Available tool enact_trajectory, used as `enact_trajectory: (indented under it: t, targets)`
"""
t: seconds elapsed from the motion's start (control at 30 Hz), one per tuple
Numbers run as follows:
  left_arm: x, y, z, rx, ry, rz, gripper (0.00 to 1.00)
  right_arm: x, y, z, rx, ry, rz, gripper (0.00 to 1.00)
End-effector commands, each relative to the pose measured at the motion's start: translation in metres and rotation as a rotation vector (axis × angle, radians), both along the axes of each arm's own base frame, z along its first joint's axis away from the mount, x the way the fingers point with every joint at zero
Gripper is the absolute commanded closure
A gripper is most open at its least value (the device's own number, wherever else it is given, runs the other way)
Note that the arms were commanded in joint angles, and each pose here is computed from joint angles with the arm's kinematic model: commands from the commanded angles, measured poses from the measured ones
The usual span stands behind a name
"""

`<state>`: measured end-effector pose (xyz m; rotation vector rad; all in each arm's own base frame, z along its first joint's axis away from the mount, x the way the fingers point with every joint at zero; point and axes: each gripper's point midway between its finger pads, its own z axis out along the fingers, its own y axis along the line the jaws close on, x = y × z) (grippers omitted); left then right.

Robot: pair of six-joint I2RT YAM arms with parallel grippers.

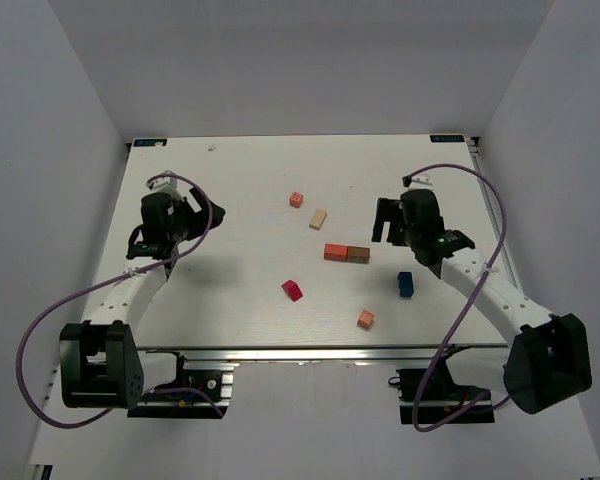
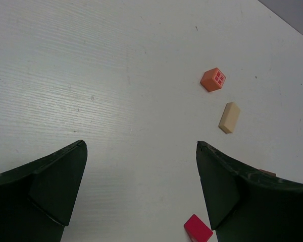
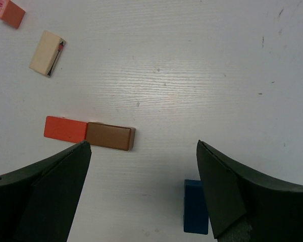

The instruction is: Build the wood block tower

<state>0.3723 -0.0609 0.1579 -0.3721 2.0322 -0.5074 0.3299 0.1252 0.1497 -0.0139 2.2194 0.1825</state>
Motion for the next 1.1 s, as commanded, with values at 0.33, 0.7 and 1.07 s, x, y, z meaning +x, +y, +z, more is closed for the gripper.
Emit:
enact_trajectory:
  t: [0.33, 0.7, 1.07]
  targets:
    - [0.011, -0.016, 0.009, -0.047, -0.034, -0.053, 0.02, -0.072, 0.009, -0.037, 0.094, 0.232, 0.145, 0.11]
    - [0.01, -0.019, -0.006, -0.029, -0.005, -0.041, 0.02, -0.151, 0.035, -0.085, 0.06, 0.532, 0.144, 0.11]
    - [0.008, -0.02, -0.01, -0.022, -0.001, -0.049, 0.02, -0.158, 0.046, -0.104, 0.06, 0.554, 0.058, 0.21]
